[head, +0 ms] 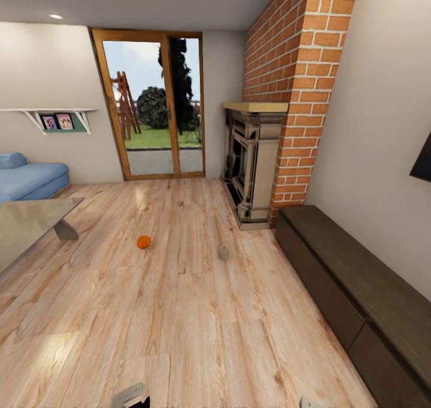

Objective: Place each of the two pumpkins and all three candles from the living room inside a cabinet in the living room (use any cabinet), then make sure every cabinet is closed, and position the cauldron so it is next to a table in the living room.

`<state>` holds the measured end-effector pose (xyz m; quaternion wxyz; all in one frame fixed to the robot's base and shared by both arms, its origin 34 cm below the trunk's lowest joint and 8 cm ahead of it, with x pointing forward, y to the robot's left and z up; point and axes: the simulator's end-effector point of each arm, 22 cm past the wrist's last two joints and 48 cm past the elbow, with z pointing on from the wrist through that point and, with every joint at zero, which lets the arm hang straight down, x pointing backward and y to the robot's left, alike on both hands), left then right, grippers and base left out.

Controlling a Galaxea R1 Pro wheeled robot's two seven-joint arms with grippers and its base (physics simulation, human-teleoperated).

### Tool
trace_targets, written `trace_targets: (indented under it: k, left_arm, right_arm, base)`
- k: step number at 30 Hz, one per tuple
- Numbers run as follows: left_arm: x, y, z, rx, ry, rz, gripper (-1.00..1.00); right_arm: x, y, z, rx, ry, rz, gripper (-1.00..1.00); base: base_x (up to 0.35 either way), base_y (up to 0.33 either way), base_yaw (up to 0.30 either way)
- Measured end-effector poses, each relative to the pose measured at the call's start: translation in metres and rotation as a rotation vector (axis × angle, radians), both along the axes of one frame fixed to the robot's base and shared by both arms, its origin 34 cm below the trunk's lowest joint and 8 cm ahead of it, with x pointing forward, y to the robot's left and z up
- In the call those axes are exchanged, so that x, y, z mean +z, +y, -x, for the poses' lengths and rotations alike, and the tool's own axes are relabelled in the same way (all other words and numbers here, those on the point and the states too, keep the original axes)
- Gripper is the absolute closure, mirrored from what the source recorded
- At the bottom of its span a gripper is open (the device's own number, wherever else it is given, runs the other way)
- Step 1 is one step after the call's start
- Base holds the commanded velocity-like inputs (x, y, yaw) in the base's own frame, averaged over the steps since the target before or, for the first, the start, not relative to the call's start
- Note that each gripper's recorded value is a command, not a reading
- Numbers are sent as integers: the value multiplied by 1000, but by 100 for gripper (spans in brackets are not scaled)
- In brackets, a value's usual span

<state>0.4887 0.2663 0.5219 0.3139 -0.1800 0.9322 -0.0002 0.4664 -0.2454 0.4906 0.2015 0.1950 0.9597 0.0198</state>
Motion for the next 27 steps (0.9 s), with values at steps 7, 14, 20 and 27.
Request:
trace_targets:
  k: [7,14,20,27]
  left_arm:
    - [-3,-7,2,-33,11,-3,-100]
    - [-2,-27,-2,-131,-16,-22,-100]
    - [6,-29,-12,-132,-88,-41,-100]
    - [-6,-33,1,-135,-23,-34,-100]
  right_arm:
    - [-4,10,6,15,15,-9,-100]
    - [-8,13,9,17,23,-11,-100]
    - [-11,13,12,17,32,-11,-100]
    - [-15,13,17,18,49,-13,-100]
  base:
    - [0,0,0]
    - [0,0,0]
    - [0,0,0]
    - [0,0,0]
